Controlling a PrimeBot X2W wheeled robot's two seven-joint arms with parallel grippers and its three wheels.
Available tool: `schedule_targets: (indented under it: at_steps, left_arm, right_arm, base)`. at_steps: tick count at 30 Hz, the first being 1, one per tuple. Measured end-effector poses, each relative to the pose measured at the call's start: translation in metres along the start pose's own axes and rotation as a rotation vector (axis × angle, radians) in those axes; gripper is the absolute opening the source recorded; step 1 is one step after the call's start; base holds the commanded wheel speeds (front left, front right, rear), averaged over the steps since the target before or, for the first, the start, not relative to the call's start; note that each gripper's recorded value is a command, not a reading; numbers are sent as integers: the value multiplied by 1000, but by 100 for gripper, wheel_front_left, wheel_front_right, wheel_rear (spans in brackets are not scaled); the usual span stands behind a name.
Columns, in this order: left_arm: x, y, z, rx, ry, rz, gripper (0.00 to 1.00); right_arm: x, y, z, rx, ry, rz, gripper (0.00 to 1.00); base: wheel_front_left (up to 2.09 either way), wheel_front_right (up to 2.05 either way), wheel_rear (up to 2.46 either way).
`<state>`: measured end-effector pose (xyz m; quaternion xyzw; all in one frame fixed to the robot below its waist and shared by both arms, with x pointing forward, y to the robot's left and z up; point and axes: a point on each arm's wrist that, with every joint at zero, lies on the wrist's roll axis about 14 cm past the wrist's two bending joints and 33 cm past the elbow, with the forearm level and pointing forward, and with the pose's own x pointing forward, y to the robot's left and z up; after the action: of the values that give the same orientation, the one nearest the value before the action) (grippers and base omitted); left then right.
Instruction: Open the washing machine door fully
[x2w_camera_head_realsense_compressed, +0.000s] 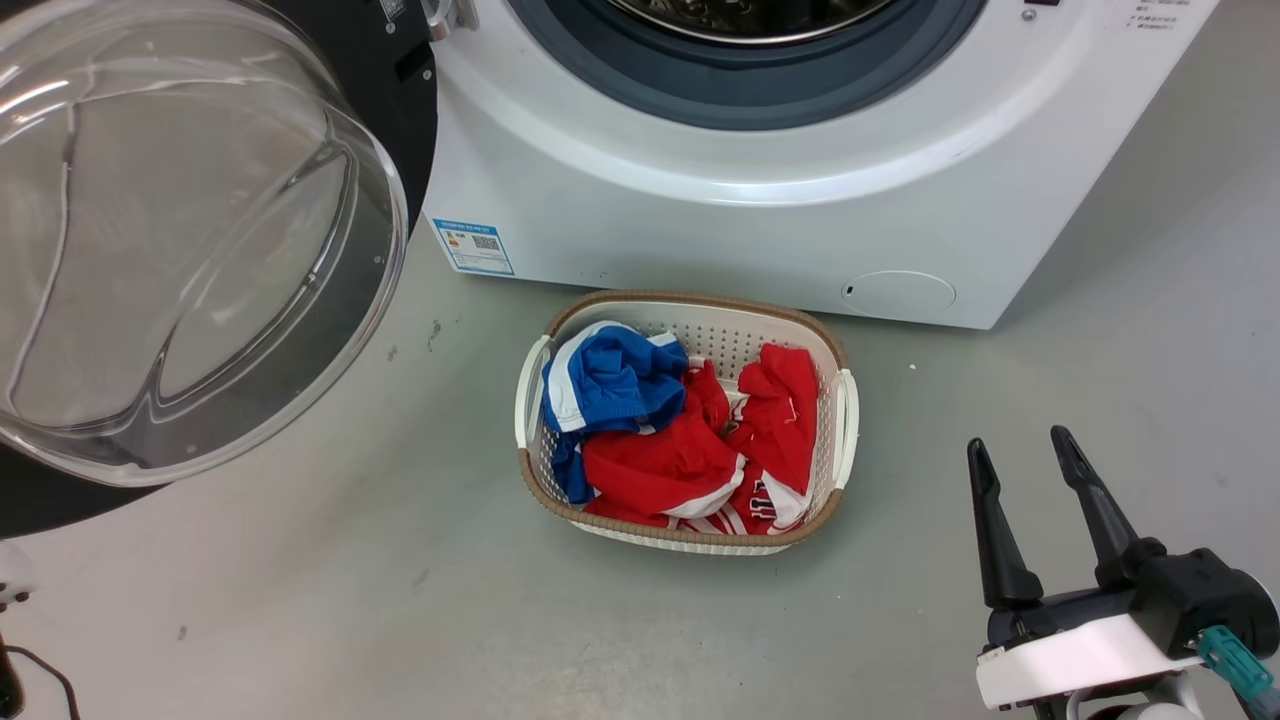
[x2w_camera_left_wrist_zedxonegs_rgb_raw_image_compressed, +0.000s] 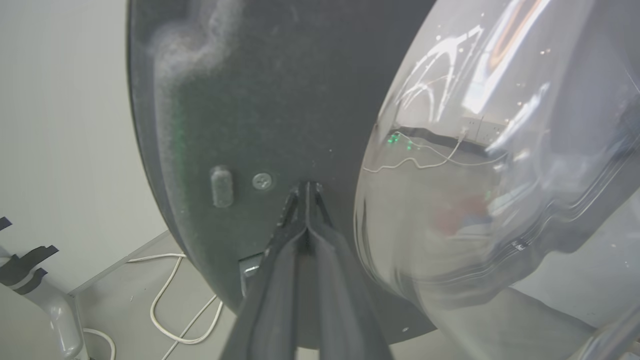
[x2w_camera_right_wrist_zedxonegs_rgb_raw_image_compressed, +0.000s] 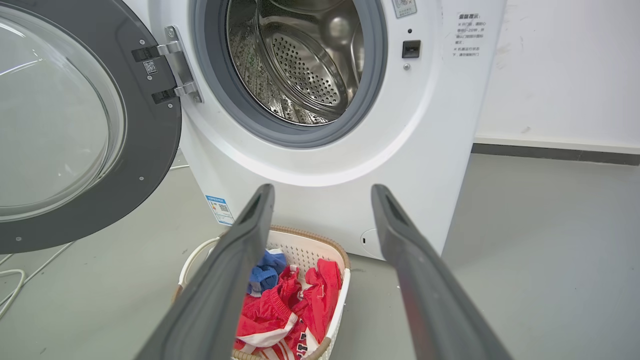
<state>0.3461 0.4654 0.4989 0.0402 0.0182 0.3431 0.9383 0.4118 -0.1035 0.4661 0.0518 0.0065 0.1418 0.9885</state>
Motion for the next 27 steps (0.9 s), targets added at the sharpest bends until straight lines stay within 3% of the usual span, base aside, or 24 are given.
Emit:
schedule_targets:
  at_steps: [15, 27]
  left_arm:
    - [-35, -4, 26, -23, -94, -73, 0]
    - [-87, -49, 56, -44, -225, -227, 0]
  right_arm:
    - [-26, 3, 26, -1, -57, -12, 100]
    - [-53, 2, 49, -19, -119, -34, 100]
  base:
    - [0, 0, 0]
    - [0, 0, 0]
